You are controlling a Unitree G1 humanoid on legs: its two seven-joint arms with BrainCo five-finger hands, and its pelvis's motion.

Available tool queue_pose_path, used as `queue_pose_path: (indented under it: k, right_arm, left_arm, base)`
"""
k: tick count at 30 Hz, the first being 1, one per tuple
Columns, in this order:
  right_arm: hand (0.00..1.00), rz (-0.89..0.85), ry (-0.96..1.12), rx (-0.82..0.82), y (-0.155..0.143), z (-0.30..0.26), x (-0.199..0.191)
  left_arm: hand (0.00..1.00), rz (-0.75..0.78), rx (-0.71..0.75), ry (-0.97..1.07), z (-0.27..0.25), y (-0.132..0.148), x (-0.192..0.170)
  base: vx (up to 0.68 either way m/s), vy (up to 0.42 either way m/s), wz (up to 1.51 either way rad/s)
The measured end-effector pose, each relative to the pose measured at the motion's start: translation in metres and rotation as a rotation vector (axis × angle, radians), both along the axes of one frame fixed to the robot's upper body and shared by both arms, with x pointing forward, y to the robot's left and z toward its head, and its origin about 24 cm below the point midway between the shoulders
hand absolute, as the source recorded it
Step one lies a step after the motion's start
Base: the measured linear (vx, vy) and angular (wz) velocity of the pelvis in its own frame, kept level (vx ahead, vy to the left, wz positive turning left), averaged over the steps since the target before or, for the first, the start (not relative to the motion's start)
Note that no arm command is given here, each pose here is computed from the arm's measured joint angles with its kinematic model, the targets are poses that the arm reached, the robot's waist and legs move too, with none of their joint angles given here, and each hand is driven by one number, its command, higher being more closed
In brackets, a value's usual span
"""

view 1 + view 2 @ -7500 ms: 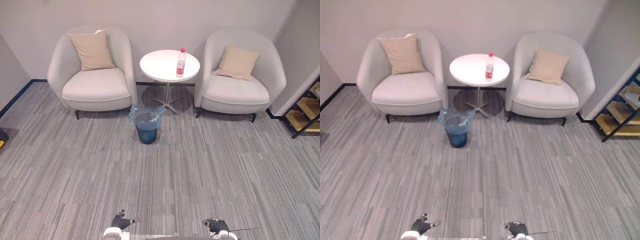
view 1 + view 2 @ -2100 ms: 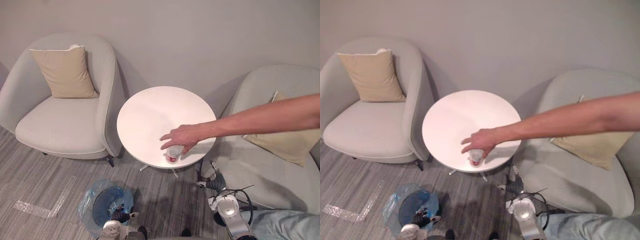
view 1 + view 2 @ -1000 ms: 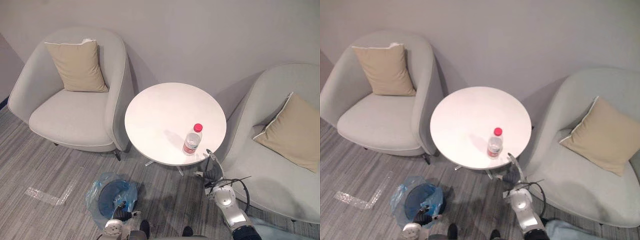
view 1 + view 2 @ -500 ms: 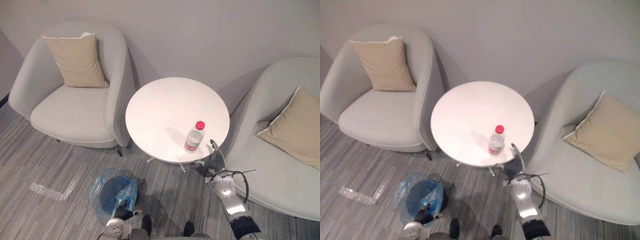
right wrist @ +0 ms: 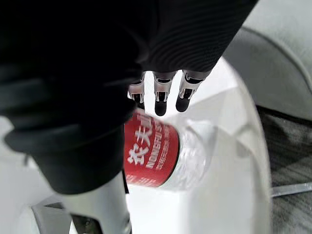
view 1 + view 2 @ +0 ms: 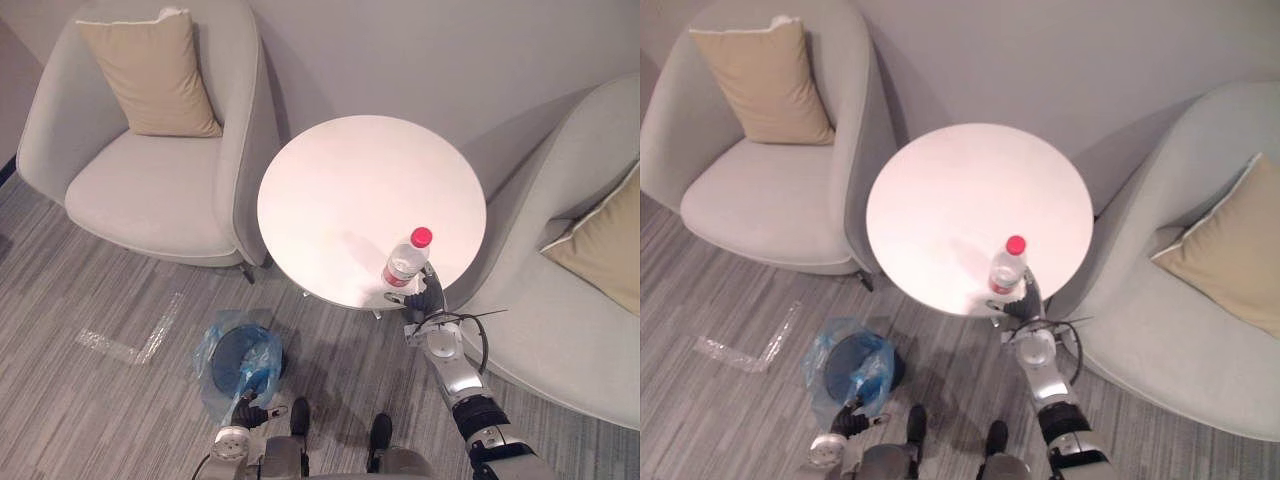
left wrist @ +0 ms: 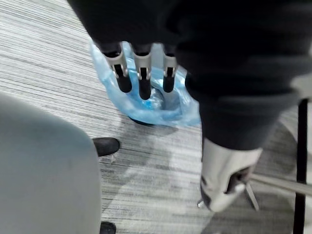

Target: Gather rubbish on tea table into small bin, then transfer packed bag to large trash can.

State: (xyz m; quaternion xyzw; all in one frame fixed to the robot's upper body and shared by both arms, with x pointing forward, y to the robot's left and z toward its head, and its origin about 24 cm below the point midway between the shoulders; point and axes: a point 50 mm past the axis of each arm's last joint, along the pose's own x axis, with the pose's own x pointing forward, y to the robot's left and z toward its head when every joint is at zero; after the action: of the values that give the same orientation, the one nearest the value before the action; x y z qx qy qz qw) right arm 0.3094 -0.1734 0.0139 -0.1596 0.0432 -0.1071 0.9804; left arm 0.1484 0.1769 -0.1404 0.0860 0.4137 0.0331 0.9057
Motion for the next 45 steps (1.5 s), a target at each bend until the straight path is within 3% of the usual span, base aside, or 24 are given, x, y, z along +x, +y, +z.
queue_pose_path:
  k: [14, 22, 34, 45]
  right_arm:
    - [1.0, -0.042, -0.069, 0.037, -0.003, 0.019, 0.01]
    - [1.0, 0.03, -0.119, 0.059, -0.001, 0.018, -0.026]
    - [1.0, 0.134, -0.027, -0.028, 0.006, -0.007, -0.089]
    - [1.0, 0.162, 0.001, -0.091, 0.009, -0.013, -0.097]
  left_arm:
    - [0.0, 0.014, -0.016, -0.043, 0.004, -0.001, 0.006]
    - [0.0, 0.002, -0.013, -0.031, 0.003, -0.001, 0.005]
    - [0.0, -0.058, 0.016, 0.071, -0.007, 0.003, -0.012]
    - [0.0, -0.127, 0.022, 0.086, -0.008, -0.005, -0.015]
  base:
    - [0.01, 0.015, 0.03]
    - [0.0, 0.006, -0.16]
    - [-0.02, -0.003, -0.22]
    - [-0.1, 0.001, 0.08]
